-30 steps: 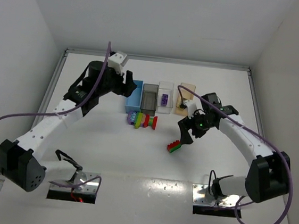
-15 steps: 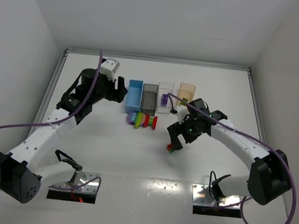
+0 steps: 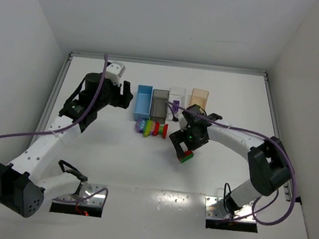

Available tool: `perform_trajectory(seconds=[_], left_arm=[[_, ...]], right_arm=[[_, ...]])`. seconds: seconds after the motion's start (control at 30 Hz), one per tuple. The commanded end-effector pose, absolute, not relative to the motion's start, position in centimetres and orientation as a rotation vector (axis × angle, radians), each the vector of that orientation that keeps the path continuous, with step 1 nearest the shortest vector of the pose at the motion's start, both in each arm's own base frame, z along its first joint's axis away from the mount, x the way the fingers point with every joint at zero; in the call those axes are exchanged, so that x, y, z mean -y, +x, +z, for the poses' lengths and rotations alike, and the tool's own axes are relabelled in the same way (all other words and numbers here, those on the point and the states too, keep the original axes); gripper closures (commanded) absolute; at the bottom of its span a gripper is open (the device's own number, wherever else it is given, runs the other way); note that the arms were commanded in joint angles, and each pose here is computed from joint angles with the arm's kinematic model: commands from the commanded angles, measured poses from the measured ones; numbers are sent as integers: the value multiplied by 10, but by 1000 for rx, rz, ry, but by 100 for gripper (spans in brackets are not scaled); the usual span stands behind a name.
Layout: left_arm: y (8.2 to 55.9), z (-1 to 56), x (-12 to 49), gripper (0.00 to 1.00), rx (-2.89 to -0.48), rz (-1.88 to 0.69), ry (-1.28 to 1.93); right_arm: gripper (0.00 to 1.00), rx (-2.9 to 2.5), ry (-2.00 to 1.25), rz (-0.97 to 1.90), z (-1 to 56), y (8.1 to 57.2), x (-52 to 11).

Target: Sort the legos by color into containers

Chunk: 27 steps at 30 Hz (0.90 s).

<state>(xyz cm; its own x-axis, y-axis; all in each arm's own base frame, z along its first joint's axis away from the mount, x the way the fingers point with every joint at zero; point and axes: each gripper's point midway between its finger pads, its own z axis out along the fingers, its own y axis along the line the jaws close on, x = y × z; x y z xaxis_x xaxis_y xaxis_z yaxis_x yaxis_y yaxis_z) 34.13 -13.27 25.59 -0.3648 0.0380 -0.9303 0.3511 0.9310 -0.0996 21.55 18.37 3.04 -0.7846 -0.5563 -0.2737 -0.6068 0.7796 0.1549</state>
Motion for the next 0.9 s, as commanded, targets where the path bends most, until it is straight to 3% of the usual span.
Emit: perform_trajectory(seconds=[0.0,0.63,0.87], left_arm=[[343,261,126,27,-1907,-316,271],[346,256,129,26,-1918,-324,278],[346,253,131,26,-1917,-333,284]], right_arm=[[0,-2724,-853,271,34,237,-192],[0,-2800,-881,210,12,238,-200],[16,-2823,-873,202,6,236,-199]])
